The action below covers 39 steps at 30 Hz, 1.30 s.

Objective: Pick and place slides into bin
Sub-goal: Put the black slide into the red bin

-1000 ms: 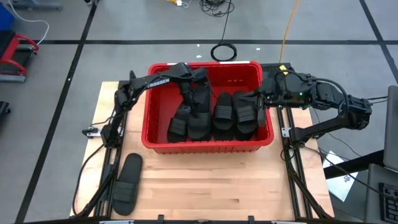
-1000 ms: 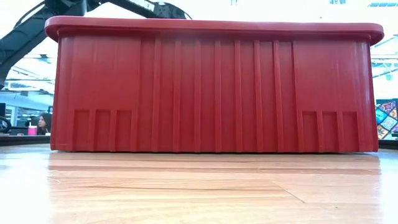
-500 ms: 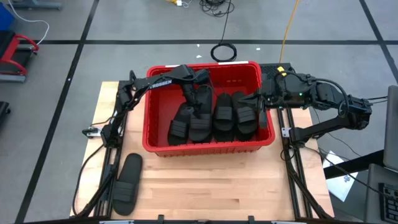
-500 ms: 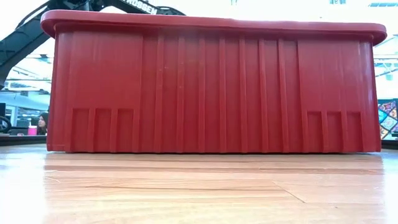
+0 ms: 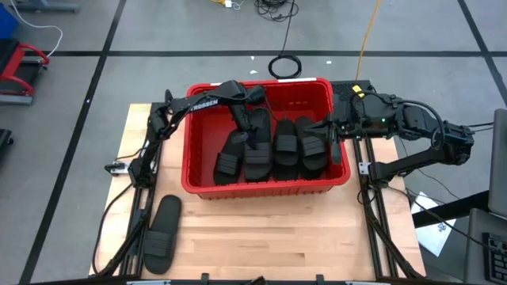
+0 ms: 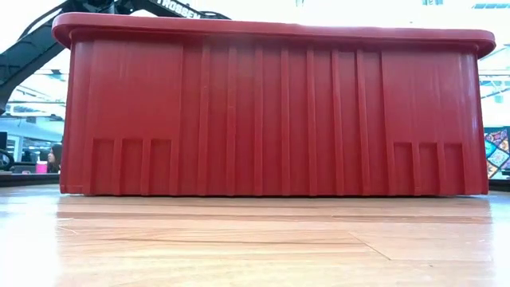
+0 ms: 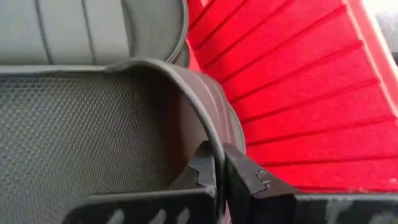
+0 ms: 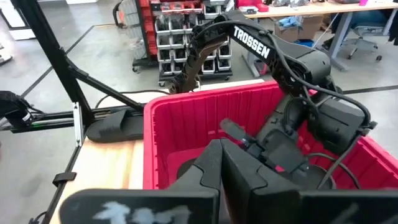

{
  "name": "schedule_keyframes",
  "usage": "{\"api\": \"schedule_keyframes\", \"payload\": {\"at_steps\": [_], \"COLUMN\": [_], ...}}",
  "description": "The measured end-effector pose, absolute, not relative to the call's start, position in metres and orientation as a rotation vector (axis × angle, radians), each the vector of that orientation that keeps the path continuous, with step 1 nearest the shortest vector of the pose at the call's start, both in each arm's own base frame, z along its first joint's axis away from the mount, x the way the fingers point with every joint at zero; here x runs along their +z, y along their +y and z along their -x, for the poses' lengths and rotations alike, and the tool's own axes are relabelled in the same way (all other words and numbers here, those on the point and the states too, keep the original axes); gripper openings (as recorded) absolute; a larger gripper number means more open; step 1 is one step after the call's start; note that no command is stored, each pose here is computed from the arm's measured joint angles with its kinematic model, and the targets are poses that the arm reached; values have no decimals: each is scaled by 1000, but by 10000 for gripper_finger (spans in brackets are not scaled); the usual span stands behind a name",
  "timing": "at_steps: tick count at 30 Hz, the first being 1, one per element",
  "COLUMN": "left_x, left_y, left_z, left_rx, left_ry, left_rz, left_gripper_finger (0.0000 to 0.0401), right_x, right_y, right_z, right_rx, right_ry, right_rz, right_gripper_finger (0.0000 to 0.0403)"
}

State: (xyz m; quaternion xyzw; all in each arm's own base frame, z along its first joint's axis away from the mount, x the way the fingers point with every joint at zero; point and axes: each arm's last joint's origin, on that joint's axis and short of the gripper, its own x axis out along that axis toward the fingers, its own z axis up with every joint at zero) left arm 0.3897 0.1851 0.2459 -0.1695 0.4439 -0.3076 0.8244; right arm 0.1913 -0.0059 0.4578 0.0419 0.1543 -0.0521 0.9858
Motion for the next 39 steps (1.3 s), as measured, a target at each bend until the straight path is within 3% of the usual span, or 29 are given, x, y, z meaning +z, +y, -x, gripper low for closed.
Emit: {"api": "schedule_keyframes", "payload": {"at_steps": [10, 39], "left_x": [246, 225], "left_y": [167, 168], "left_z": [-392, -397], "left_rx": [-726, -693], "left_ry": [974, 964], "left_rz": [334, 388], "left_gripper_finger": [3, 4], "right_x": [458, 460], "right_y": [-5, -4], "right_z": [-191, -187], "right_rx": [-77, -62], "right_ry": [311, 296], "right_rz": [-88, -144], "right_gripper_finger": [0, 0]}}
